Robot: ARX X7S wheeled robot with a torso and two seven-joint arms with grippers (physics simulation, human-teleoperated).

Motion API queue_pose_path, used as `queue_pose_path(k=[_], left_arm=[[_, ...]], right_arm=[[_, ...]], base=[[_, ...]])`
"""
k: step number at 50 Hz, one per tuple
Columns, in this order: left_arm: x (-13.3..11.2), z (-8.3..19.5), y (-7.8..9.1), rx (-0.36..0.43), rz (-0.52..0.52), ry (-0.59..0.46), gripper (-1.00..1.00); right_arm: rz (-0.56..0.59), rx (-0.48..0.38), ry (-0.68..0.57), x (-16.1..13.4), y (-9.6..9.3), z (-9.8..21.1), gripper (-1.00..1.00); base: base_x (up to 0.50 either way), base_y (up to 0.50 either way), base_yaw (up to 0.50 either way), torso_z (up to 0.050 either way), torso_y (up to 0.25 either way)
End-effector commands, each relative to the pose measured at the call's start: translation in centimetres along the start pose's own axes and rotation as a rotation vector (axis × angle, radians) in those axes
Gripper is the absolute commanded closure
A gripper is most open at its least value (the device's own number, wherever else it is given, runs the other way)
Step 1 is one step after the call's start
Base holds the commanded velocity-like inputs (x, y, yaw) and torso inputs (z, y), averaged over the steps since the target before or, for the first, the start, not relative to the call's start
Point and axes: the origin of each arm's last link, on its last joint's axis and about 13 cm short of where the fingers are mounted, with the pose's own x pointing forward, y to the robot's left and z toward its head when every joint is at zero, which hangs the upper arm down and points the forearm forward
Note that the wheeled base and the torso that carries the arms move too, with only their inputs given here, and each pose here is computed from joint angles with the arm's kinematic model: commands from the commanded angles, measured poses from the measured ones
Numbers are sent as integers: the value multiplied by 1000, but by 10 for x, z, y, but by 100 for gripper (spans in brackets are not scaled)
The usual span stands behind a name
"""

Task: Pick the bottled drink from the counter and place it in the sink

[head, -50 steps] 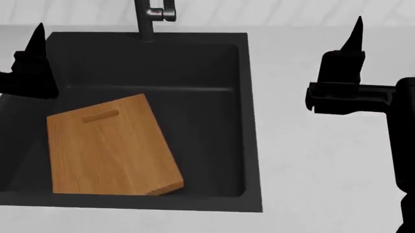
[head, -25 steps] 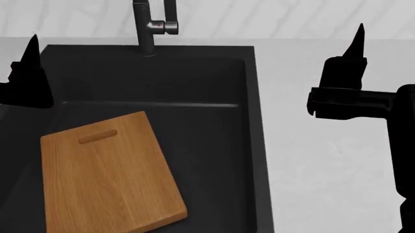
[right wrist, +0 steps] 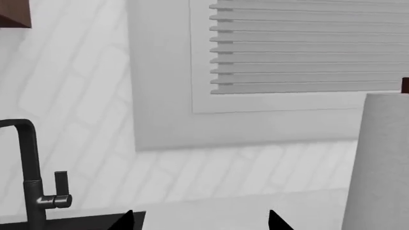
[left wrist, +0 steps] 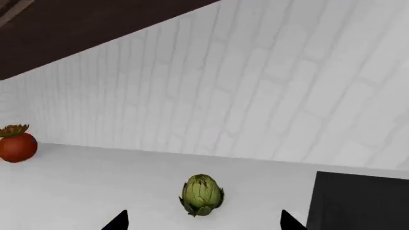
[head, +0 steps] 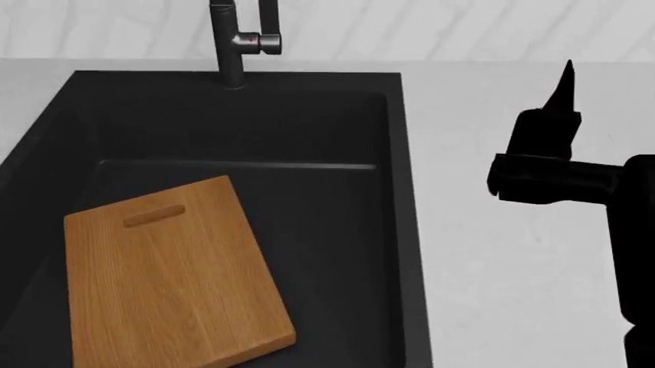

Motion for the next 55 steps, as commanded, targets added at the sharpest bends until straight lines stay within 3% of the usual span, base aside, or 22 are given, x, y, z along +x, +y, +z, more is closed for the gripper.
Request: queue_pose_path(k=[1,7,12,25,37,55], left_arm=[[-18,3,53,108,288,65,-100],[-24,3,73,111,372,102,-100],[-24,-4,80,133,424,147,-100],[-21,-21,91,69,456,226,-100],[0,-37,80,-27,436,304,-100],[34,-37,69,-59,436,348,-100]], right_arm=[[-1,12,16,1,0,-9,-100],[-1,27,23,0,-1,-16,-100],[-7,32,27,0,-3,-19,-100],[-3,37,42,2,-1,-25,-100],[7,42,50,4,0,-29,-100],[9,46,59,4,0,-32,-100]], base=[[0,0,0,0,0],[0,0,0,0,0],[0,0,0,0,0],[0,0,0,0,0],[0,0,0,0,0],[0,0,0,0,0]])
